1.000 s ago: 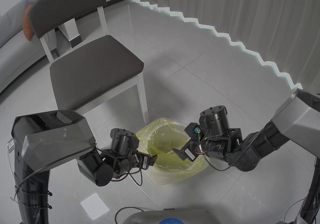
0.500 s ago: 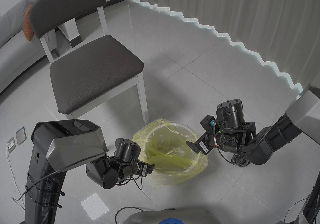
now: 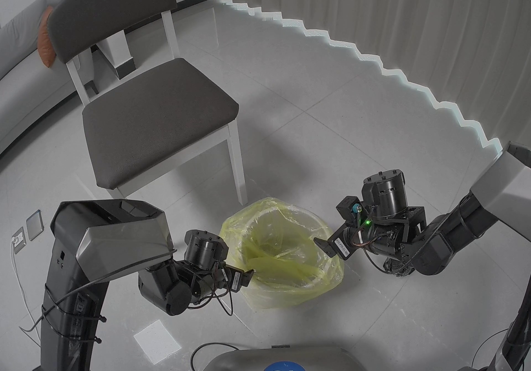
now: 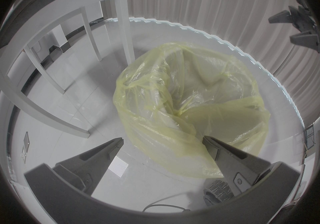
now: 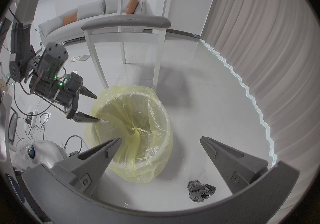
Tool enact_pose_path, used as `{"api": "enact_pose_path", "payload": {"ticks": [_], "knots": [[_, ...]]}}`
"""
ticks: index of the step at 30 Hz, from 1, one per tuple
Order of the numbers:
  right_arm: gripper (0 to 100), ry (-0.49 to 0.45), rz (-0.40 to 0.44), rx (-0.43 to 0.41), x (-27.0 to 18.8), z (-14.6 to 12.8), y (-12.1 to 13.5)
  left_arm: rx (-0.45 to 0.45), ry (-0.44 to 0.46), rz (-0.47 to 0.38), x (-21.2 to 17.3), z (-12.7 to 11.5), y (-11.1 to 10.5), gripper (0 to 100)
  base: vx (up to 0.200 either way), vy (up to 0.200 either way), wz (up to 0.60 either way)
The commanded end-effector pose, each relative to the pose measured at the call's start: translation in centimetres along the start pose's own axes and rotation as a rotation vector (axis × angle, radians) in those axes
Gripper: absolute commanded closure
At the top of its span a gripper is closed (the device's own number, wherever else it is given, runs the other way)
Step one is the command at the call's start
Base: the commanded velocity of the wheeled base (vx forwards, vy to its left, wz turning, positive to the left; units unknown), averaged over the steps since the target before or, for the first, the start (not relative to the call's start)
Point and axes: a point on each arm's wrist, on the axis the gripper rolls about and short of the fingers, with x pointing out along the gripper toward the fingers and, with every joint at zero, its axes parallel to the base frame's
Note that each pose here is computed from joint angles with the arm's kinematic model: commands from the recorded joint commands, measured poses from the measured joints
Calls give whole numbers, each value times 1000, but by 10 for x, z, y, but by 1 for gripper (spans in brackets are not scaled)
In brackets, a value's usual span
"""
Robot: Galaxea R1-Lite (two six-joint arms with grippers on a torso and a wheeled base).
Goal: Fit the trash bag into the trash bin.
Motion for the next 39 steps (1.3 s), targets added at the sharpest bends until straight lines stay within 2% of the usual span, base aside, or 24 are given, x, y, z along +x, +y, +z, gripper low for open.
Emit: {"api": "enact_pose_path", "payload": {"ticks": [1, 13, 22, 30, 39], "knots": [[0, 11, 2, -1, 6, -6, 2, -1, -6, 0, -4, 2, 0, 0, 0, 0, 0], [0, 8, 4, -6, 6, -6, 3, -3, -32, -4, -23, 13, 2, 0, 0, 0, 0], [0, 9, 7, -8, 6, -6, 5, -1, -10, -2, -30, 8, 4, 0, 0, 0, 0], [0, 25, 12, -18, 8, -11, 7, 9, 26, 5, -23, -2, 9, 0, 0, 0, 0], [0, 36, 13, -18, 11, -14, 7, 7, 48, 35, 1, -10, 23, 0, 0, 0, 0]]}}
